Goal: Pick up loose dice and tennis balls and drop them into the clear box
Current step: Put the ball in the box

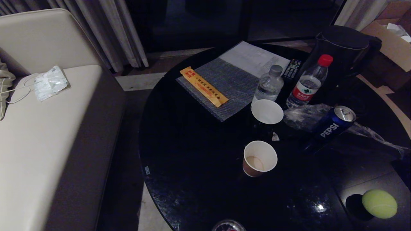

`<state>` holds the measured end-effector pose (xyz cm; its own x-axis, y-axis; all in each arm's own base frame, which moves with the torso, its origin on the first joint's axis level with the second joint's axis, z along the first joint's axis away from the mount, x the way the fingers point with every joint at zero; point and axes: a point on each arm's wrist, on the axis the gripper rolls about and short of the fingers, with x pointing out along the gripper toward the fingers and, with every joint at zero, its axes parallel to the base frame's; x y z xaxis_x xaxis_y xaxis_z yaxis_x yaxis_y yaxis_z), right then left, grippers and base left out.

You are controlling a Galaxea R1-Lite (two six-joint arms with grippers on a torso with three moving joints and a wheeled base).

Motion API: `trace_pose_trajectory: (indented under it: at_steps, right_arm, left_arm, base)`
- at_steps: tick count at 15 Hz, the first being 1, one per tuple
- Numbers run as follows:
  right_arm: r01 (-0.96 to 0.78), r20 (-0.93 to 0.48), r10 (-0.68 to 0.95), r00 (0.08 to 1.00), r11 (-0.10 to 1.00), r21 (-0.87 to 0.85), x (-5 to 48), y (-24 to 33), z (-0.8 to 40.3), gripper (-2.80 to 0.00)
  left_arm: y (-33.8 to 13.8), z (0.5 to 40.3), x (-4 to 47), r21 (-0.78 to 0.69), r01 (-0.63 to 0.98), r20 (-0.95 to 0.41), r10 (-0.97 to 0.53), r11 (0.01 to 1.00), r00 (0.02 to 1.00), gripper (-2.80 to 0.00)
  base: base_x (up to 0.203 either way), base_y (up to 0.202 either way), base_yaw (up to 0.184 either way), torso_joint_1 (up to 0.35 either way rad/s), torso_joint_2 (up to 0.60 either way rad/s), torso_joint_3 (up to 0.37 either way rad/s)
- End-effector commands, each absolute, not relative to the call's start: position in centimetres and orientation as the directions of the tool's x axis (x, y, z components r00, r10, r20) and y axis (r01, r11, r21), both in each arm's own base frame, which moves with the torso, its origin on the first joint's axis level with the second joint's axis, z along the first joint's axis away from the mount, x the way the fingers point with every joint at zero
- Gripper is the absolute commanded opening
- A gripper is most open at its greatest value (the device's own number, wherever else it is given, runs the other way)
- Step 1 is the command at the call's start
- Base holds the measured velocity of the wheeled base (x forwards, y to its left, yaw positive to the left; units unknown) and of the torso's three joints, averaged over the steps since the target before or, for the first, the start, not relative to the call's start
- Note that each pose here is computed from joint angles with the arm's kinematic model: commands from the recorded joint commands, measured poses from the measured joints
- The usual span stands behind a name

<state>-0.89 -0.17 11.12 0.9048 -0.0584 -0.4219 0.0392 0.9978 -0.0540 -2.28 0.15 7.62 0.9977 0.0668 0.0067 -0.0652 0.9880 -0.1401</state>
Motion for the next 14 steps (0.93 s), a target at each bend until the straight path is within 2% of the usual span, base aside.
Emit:
trace_pose_trajectory:
  at_steps: [1, 3, 14]
  right_arm:
    - [0.039, -0.246, -0.045, 0.968, 0.999, -0.028, -3.3, -0.1, 9.0, -2.8]
    - [0.026, -0.185, -0.028, 0.982, 1.0, -0.012, -3.7, -0.1, 7.9, -2.8]
    - [-0.008, -0.182, 0.009, 0.983, 1.0, 0.008, -3.4, 0.0, 7.7, -2.8]
  left_arm:
    - [0.2, 7.6, -2.3, -0.141, -0.066, 0.005, 0.067, 0.988, 0.998, -2.8]
    - [0.2, 7.6, -2.3, -0.141, -0.066, 0.005, 0.067, 0.988, 0.998, -2.8]
    - [0.2, 7.6, -2.3, -0.141, -0.066, 0.005, 0.067, 0.988, 0.998, -2.8]
  base:
    - [0.0, 0.0, 0.0, 0.0, 0.0, 0.0]
    - [0.0, 0.0, 0.0, 0.0, 0.0, 0.0]
    - [0.0, 0.0, 0.0, 0.0, 0.0, 0.0]
